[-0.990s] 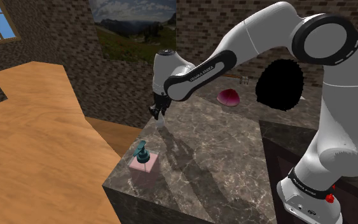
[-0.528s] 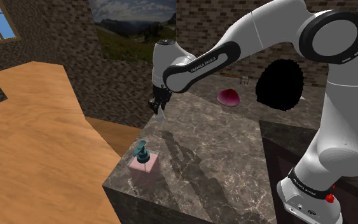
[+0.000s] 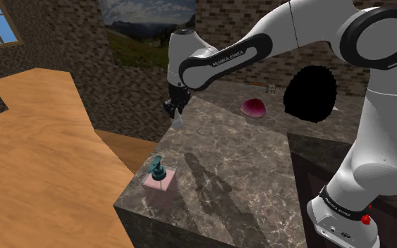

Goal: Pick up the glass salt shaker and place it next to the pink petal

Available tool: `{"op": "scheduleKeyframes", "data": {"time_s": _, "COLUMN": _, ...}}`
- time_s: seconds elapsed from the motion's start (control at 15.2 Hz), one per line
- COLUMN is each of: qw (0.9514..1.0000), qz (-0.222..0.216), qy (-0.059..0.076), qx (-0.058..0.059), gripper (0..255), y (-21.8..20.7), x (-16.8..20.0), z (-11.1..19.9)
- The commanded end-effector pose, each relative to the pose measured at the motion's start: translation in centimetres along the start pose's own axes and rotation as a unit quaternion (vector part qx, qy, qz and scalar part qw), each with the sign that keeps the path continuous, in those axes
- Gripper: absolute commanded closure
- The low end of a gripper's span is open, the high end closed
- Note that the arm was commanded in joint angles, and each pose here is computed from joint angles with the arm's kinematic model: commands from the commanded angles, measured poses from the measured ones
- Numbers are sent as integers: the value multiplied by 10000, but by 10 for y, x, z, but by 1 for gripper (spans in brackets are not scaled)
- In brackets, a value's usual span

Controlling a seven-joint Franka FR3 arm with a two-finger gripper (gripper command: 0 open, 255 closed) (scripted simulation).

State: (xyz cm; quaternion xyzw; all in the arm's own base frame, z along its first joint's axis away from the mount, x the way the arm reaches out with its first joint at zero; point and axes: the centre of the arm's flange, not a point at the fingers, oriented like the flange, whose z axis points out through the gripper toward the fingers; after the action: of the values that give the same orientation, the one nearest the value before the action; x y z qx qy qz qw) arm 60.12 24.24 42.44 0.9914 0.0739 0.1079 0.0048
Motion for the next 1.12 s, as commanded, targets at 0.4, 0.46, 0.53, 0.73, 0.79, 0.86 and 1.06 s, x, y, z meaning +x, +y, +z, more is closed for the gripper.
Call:
{"op": "scheduleKeyframes", "data": {"time_s": 0.4, "qw": 10000, "qz": 0, "qy": -1, "qx": 0, "gripper": 255, "y": 1, "x": 9, "z": -42}}
{"op": "scheduleKeyframes", "data": {"time_s": 0.46, "qw": 10000, "qz": 0, "qy": -1, "qx": 0, "gripper": 255, "y": 1, "x": 10, "z": -47}}
{"op": "scheduleKeyframes", "data": {"time_s": 0.53, "qw": 10000, "qz": 0, "qy": -1, "qx": 0, "gripper": 255, "y": 1, "x": 11, "z": -53}}
{"op": "scheduleKeyframes", "data": {"time_s": 0.73, "qw": 10000, "qz": 0, "qy": -1, "qx": 0, "gripper": 255, "y": 2, "x": 14, "z": -68}}
{"op": "scheduleKeyframes", "data": {"time_s": 0.79, "qw": 10000, "qz": 0, "qy": -1, "qx": 0, "gripper": 255, "y": 2, "x": 15, "z": -73}}
{"op": "scheduleKeyframes", "data": {"time_s": 0.86, "qw": 10000, "qz": 0, "qy": -1, "qx": 0, "gripper": 255, "y": 2, "x": 16, "z": -78}}
{"op": "scheduleKeyframes", "data": {"time_s": 1.06, "qw": 10000, "qz": 0, "qy": -1, "qx": 0, "gripper": 255, "y": 2, "x": 19, "z": -90}}
